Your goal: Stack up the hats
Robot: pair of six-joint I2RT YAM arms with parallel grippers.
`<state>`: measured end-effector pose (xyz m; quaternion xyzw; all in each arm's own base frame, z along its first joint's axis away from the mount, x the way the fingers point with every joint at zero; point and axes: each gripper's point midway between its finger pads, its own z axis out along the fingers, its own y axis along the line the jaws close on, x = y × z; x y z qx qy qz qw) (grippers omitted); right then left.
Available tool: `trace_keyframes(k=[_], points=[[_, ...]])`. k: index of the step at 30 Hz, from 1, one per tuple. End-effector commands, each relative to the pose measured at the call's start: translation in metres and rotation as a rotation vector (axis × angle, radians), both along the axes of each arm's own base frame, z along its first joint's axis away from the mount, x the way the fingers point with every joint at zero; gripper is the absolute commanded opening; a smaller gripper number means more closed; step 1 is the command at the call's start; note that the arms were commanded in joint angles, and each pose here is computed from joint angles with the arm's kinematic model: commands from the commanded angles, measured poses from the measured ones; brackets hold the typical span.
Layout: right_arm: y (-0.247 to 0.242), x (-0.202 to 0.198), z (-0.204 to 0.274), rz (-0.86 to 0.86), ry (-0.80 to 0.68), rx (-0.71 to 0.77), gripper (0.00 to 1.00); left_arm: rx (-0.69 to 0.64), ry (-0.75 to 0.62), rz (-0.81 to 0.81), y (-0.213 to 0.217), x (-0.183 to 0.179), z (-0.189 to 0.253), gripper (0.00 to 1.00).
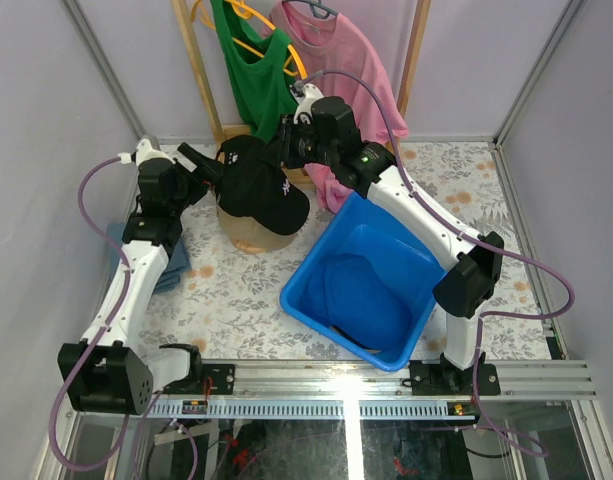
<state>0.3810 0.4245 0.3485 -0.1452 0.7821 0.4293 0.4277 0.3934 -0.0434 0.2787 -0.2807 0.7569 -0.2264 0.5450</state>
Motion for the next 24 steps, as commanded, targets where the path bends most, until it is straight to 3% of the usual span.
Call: trace_keyframes(k=[1, 9, 15, 24], points=[[0.009, -0.005, 0.029, 0.028, -0.057, 0.083, 0.19, 0.009, -0.068, -0.019, 0.002, 0.011, 0.017, 0.86], [0.01, -0.004, 0.026, 0.033, -0.053, 0.082, 0.19, -0.018, -0.075, -0.034, 0.003, 0.021, 0.016, 0.78], [0.011, -0.003, 0.022, 0.034, -0.049, 0.079, 0.19, -0.036, -0.066, -0.054, 0.003, 0.031, 0.012, 0.63], [0.014, 0.0, 0.012, 0.034, -0.029, 0.069, 0.19, -0.049, -0.064, -0.06, 0.006, 0.039, 0.007, 0.56]])
